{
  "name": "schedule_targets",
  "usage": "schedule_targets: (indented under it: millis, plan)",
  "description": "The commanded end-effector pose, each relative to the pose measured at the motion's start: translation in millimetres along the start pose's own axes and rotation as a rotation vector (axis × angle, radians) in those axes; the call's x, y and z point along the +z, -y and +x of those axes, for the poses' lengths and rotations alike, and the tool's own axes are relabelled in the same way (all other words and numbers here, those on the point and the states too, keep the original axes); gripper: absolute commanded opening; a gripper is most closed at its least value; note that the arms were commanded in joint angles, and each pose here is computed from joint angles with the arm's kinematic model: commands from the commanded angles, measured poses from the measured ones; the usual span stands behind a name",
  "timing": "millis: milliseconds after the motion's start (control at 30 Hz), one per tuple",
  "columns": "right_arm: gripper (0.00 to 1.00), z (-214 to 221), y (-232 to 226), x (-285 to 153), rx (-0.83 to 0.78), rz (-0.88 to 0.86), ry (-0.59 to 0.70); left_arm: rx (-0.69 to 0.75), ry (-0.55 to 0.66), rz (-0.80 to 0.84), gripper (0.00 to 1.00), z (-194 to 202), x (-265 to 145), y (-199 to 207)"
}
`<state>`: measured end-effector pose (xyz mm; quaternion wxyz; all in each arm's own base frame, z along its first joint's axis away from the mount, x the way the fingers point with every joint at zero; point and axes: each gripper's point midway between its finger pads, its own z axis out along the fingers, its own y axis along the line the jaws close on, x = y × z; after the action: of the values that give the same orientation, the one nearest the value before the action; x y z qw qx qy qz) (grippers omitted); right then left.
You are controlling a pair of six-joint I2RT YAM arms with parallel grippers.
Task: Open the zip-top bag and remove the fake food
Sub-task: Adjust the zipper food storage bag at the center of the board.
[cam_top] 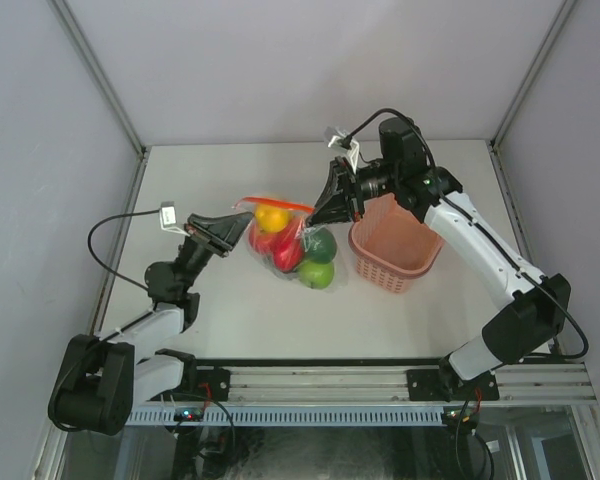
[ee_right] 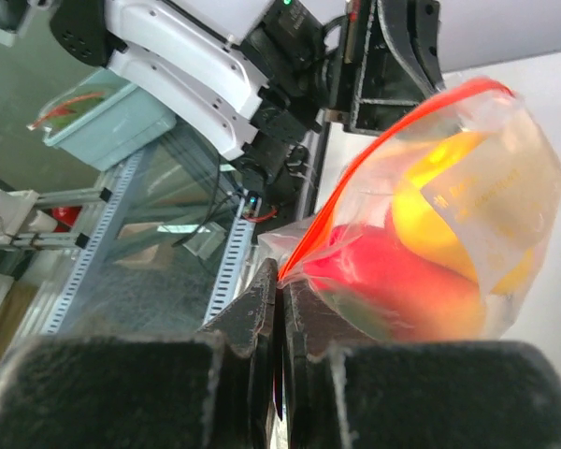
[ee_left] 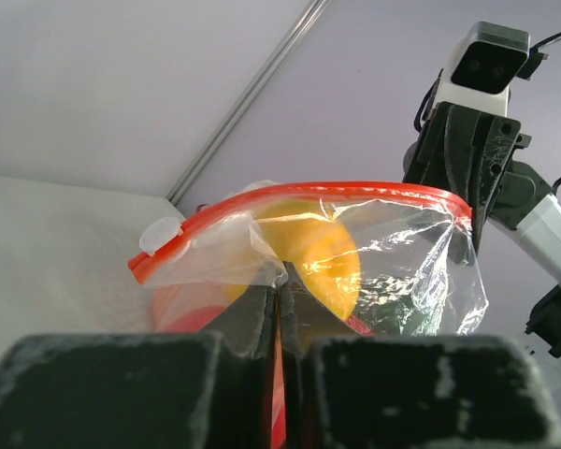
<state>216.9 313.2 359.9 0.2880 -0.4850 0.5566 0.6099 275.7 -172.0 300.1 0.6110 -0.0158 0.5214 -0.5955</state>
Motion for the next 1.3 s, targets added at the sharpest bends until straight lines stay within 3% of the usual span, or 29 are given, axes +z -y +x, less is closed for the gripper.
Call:
schedule_targets:
  millis: [0, 233, 367, 467, 600, 800, 1000, 1267]
  plan:
    - [0.00, -3.5, 2.4, -5.8, -0.112, 0.067, -0.006, 0.132, 0.035, 0.096, 0.00, -19.2, 11.6, 23.1]
    - [0.00, 20.1, 34.1, -9.4, -0.142, 0.197, -0.095, 0.401, -0.039, -0.003, 0.00, -5.9, -7.6, 6.9]
    - [0.29, 26.4, 39.1, -11.8, -0.154, 0.218, -0.141, 0.652, -0.123, -0.153, 0.00, 2.9, -25.5, -9.9]
    - [0.58, 17.4, 35.1, -15.8, -0.180, 0.214, -0.145, 0.773, -0.172, -0.173, 0.00, 13.4, -31.8, -8.7]
    - [0.73, 8.2, 22.3, -13.8, -0.191, 0.171, -0.133, 0.856, -0.289, -0.165, 0.00, 24.2, -33.1, -0.7]
    - [0.75, 11.0, -4.0, 13.1, -0.203, 0.063, -0.141, 0.968, -0.447, -0.124, 0.00, 22.3, -41.5, 22.9]
    - [0.76, 10.2, -16.3, 22.8, -0.161, -0.033, -0.107, 1.170, -0.656, -0.071, 0.00, 24.5, -57.9, 16.9]
    - [0.75, 34.3, 4.1, 32.0, -0.135, 0.023, -0.128, 1.226, -0.599, -0.013, 0.00, 27.3, -51.3, 16.5]
